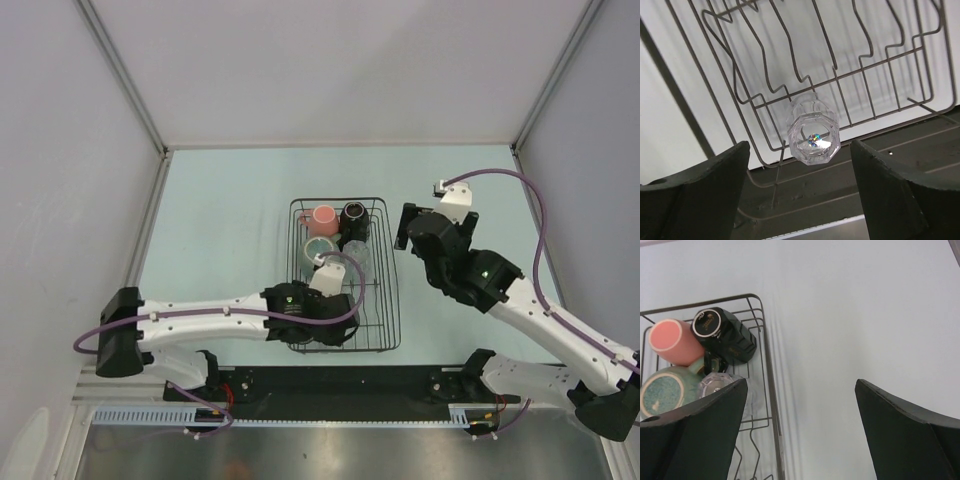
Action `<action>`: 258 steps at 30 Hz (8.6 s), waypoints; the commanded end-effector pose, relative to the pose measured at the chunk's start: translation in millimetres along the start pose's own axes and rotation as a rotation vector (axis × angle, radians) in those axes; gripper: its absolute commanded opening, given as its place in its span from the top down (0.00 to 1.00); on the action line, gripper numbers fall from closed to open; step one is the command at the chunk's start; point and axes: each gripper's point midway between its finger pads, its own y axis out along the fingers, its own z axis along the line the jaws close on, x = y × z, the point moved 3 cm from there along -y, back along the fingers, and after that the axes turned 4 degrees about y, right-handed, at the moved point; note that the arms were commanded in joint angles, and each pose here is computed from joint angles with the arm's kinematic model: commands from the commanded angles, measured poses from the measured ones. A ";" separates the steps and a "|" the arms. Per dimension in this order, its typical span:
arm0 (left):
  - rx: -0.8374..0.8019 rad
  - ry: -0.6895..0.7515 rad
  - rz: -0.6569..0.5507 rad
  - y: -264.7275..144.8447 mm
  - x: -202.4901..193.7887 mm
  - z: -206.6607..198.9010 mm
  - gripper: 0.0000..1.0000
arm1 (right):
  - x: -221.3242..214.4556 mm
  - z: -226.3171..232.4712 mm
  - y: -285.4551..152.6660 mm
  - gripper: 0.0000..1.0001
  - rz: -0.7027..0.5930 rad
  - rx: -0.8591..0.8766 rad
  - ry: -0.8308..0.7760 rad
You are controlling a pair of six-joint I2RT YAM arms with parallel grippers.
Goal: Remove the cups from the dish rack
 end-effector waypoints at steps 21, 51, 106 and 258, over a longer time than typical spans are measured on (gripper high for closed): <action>-0.033 -0.039 0.066 36.9 -19.9 -36.7 0.18 | -18.3 0.6 2.7 0.04 0.059 0.052 -0.013; -0.001 -0.001 0.085 52.7 -33.0 -33.1 1.00 | -26.3 -4.0 -2.4 0.04 0.068 0.042 -0.014; -1.102 -0.364 -0.750 -121.4 166.4 26.6 1.00 | 78.3 89.7 -71.1 0.24 0.008 0.835 0.422; -0.143 -0.501 -0.370 5.0 104.1 146.8 0.00 | 72.2 -88.3 210.1 0.43 0.121 -0.343 0.316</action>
